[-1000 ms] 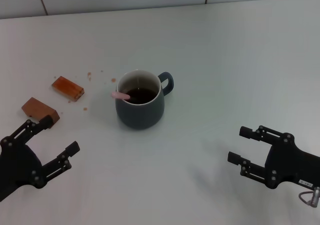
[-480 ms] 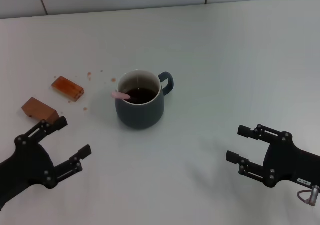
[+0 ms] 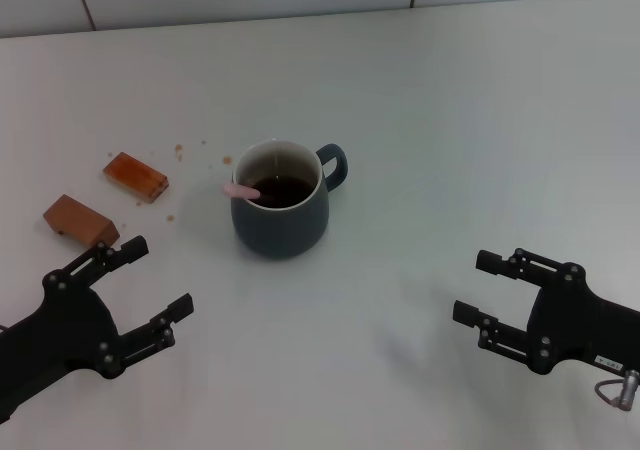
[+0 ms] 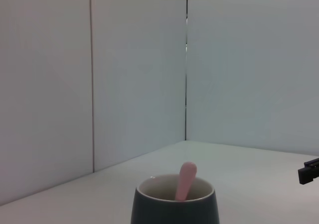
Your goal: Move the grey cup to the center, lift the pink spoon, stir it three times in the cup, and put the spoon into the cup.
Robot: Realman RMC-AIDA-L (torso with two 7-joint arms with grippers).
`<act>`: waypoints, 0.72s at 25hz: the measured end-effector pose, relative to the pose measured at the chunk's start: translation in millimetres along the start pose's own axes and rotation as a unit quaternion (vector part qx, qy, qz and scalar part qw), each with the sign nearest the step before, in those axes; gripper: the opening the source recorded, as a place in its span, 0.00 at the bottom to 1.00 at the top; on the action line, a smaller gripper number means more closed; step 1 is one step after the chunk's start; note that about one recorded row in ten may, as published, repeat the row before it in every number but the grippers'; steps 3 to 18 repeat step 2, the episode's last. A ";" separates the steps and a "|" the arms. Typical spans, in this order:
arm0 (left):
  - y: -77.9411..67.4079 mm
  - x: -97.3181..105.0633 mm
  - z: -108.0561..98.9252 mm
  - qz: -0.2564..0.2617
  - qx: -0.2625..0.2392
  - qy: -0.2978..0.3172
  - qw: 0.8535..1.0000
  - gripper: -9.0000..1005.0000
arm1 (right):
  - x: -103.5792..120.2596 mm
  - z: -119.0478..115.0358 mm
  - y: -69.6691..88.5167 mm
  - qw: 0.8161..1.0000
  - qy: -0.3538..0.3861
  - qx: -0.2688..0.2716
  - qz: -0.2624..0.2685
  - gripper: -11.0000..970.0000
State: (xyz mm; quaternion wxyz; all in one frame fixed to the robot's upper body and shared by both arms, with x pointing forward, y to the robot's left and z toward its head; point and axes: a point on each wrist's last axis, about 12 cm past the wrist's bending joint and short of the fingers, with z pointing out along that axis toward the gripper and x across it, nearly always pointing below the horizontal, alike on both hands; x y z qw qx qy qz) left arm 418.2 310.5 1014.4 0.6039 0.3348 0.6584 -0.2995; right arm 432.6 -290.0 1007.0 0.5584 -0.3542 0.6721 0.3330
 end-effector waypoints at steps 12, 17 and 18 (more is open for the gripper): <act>0.0 -0.1 0.6 0.000 0.001 0.000 1.000 0.82 | 0.1 -0.2 0.1 1.000 0.000 0.000 0.000 0.70; 0.0 -0.1 0.6 0.000 0.001 0.000 1.000 0.82 | 0.1 -0.2 0.1 1.000 0.000 0.000 0.000 0.70; 0.0 -0.1 0.6 0.000 0.001 0.000 1.000 0.82 | 0.1 -0.2 0.1 1.000 0.000 0.000 0.000 0.70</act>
